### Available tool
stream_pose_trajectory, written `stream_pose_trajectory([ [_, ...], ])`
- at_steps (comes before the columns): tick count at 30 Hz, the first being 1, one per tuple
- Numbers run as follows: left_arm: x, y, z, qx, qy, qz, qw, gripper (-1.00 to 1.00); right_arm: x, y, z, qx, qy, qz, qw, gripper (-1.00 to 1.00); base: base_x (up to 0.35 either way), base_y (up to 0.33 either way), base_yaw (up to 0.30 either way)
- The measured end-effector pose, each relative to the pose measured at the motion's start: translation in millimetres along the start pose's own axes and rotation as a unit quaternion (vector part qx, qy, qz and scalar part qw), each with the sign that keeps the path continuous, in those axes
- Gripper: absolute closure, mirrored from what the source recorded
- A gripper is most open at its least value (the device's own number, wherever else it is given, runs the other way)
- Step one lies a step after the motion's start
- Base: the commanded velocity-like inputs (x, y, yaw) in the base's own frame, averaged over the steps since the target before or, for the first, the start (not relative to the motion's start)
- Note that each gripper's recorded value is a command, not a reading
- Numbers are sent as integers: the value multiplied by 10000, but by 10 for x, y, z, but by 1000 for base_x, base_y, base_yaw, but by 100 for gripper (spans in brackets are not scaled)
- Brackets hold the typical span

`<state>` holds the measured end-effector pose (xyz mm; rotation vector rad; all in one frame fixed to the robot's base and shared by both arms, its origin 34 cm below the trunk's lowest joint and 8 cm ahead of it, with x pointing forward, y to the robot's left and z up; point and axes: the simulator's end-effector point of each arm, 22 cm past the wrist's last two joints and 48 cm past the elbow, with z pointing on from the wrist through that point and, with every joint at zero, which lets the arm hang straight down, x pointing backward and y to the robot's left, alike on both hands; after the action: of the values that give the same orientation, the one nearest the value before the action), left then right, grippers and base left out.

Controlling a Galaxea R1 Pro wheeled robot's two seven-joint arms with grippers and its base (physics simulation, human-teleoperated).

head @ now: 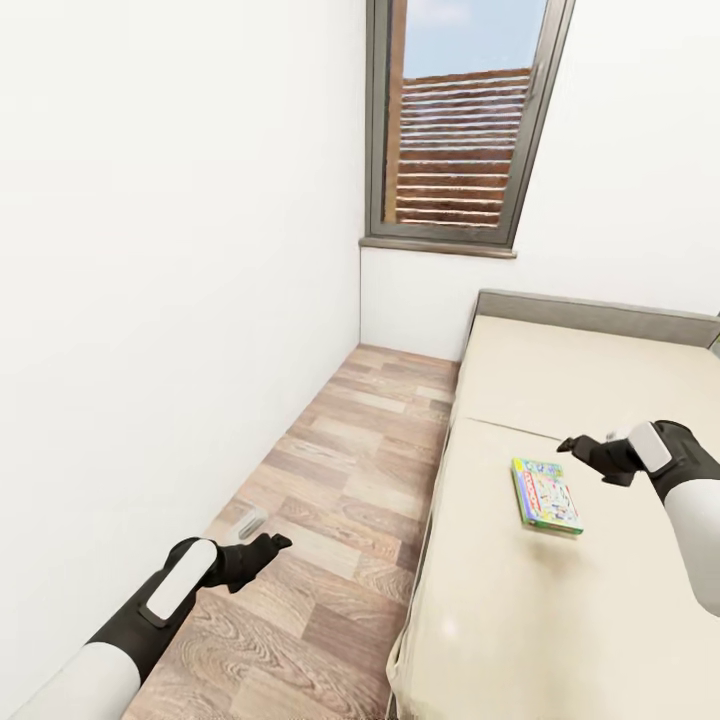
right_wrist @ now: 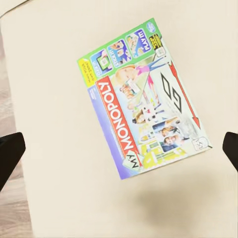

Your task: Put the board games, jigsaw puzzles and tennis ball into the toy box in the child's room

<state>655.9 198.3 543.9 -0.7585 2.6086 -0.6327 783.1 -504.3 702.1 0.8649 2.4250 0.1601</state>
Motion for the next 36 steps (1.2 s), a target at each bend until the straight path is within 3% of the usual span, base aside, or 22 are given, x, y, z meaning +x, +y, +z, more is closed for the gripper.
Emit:
stream_pose_trajectory([
  [23,108,180,133,-150,123,-87,9998,-100,57,-59,184,48,38,14,10000,-100,0,0,0],
  [26,164,252,155,-205,165,-110,9996,-100,-41,-77,210,68,-206,35,9998,-100,0,0,0],
  [31,167,409,158,-311,178,-128,9993,-100,-331,-117,237,123,-947,70,9954,-100,0,0,0],
  [36,168,486,169,-359,191,-140,9991,-100,-379,-143,280,151,-1132,79,9934,-100,0,0,0],
])
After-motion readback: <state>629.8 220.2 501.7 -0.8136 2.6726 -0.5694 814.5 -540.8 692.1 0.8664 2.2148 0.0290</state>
